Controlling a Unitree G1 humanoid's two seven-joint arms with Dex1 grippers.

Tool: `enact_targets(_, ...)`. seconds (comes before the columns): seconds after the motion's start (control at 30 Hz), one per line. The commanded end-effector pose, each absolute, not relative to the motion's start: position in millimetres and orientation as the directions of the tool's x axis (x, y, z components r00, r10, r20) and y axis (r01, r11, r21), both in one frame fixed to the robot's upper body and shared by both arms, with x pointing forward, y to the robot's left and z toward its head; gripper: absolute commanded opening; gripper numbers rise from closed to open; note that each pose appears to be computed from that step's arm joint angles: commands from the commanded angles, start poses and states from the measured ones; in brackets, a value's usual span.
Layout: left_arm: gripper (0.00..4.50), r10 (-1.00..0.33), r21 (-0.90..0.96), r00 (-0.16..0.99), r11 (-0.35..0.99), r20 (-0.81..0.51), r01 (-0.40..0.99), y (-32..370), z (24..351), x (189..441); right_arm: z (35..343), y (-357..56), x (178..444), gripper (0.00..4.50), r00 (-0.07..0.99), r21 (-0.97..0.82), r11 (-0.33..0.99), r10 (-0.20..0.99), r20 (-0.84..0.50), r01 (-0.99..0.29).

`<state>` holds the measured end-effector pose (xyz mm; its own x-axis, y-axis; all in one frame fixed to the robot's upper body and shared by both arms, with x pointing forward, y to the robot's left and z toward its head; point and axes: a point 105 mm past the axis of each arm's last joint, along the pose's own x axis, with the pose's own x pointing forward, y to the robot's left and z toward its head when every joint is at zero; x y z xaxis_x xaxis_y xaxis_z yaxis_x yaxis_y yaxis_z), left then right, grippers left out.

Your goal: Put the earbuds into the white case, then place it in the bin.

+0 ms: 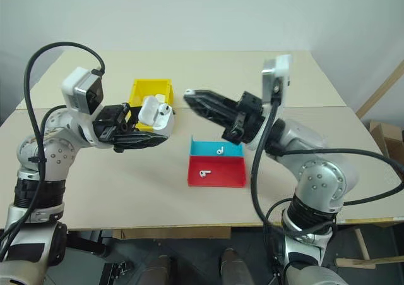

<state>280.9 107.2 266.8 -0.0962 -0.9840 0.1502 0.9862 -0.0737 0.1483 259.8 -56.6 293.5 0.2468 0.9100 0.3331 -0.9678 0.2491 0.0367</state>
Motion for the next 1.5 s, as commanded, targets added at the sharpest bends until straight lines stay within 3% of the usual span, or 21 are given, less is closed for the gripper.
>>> enact_targets(0.03, 2.77, -0.982, 0.199, -0.119, -0.088, 0.148, 0.976, 106.1, 278.2, 279.7, 302.4, -48.0, 245.1, 0.63, 0.198, -0.031, 0.225, 0.909, 0.368, -0.974)
enact_targets(0.6, 2.77, -0.982, 0.203, -0.136, -0.108, 0.13, 0.973, 104.4, 276.6, 280.9, 309.4, -27.5, 232.2, 0.63, 0.144, -0.08, 0.189, 0.913, 0.382, -0.979)
enact_targets(1.0, 2.77, -0.981, 0.215, -0.134, -0.102, 0.14, 0.971, 103.8, 278.9, 280.2, 289.9, -22.5, 245.1, 0.63, 0.217, -0.05, 0.244, 0.924, 0.315, -0.968)
enact_targets(1.5, 2.77, -0.982, 0.223, -0.122, -0.088, 0.142, 0.971, 103.9, 278.8, 282.5, 283.9, -20.3, 243.6, 0.63, 0.214, -0.07, 0.241, 0.939, 0.268, -0.968)
